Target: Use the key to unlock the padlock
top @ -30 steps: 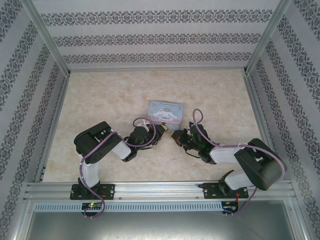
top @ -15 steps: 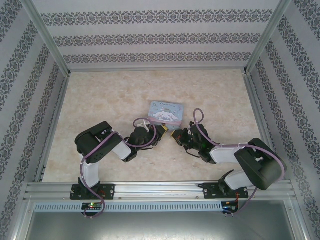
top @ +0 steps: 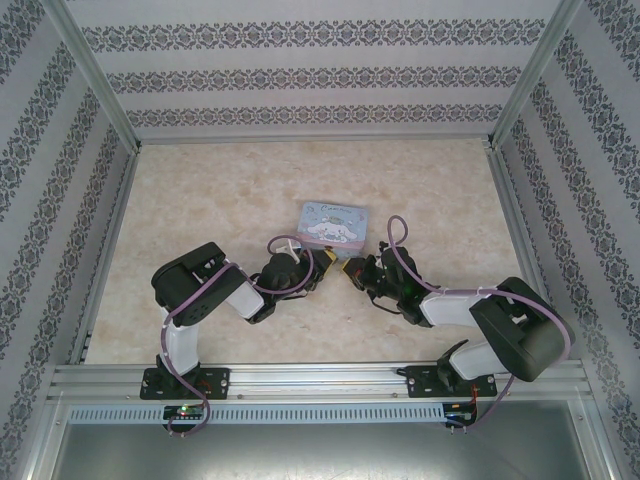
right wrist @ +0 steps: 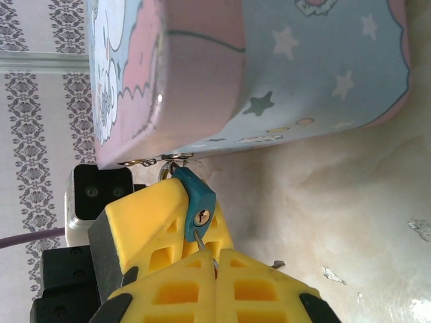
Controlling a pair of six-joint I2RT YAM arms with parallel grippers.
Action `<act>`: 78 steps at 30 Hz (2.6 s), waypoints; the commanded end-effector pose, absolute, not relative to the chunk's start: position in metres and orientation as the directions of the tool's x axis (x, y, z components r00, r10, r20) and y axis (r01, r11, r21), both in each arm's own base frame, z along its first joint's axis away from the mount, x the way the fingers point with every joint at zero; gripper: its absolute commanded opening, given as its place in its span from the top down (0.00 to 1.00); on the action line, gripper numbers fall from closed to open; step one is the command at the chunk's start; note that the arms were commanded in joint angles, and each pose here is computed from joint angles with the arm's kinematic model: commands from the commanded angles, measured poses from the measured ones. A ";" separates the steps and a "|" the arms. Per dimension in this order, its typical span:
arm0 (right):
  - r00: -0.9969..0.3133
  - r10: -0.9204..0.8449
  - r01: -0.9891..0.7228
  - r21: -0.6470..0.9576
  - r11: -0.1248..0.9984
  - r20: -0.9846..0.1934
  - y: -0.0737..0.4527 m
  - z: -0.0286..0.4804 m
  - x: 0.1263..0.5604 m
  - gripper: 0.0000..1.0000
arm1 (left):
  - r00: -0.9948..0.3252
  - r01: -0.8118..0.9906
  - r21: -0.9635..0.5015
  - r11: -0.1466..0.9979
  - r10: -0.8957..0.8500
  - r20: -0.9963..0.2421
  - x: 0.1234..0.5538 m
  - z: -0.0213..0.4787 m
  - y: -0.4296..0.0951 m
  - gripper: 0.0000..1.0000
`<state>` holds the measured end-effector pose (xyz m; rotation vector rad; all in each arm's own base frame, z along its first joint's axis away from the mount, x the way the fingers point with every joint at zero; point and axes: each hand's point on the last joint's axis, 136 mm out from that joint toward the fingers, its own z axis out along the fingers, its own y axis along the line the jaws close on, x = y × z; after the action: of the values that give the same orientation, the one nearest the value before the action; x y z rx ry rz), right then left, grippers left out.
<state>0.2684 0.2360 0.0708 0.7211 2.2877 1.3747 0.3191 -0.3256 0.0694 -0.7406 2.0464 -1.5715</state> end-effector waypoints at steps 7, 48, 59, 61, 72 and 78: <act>-0.789 0.612 0.213 0.908 0.361 -0.058 0.238 0.083 0.279 1.00 | -0.760 -0.066 -0.991 0.120 -0.649 -0.028 0.320 0.097 -0.341 1.00; -0.772 0.635 0.195 0.944 0.268 -0.021 0.239 0.093 0.299 1.00 | -0.782 -0.070 -0.997 -0.029 -0.619 0.072 0.304 0.122 -0.377 1.00; -0.763 0.646 0.213 0.938 0.272 -0.014 0.225 0.077 0.311 1.00 | -0.788 -0.067 -0.997 -0.037 -0.611 0.075 0.299 0.129 -0.375 1.00; -0.766 0.642 0.214 0.938 0.274 -0.013 0.226 0.076 0.311 1.00 | -0.789 -0.069 -0.997 -0.036 -0.610 0.077 0.298 0.128 -0.375 1.00; -0.755 0.656 0.227 0.939 0.258 0.002 0.216 0.073 0.318 1.00 | -0.792 -0.069 -0.997 -0.039 -0.605 0.078 0.297 0.129 -0.376 1.00; -0.768 0.640 0.220 0.943 0.251 0.009 0.217 0.075 0.321 1.00 | -0.795 -0.068 -0.997 -0.040 -0.602 0.078 0.296 0.129 -0.377 1.00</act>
<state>0.3004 0.2217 0.0673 0.8018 2.2260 1.5575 0.3344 -0.3318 0.0732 -0.9217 1.8902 -1.5780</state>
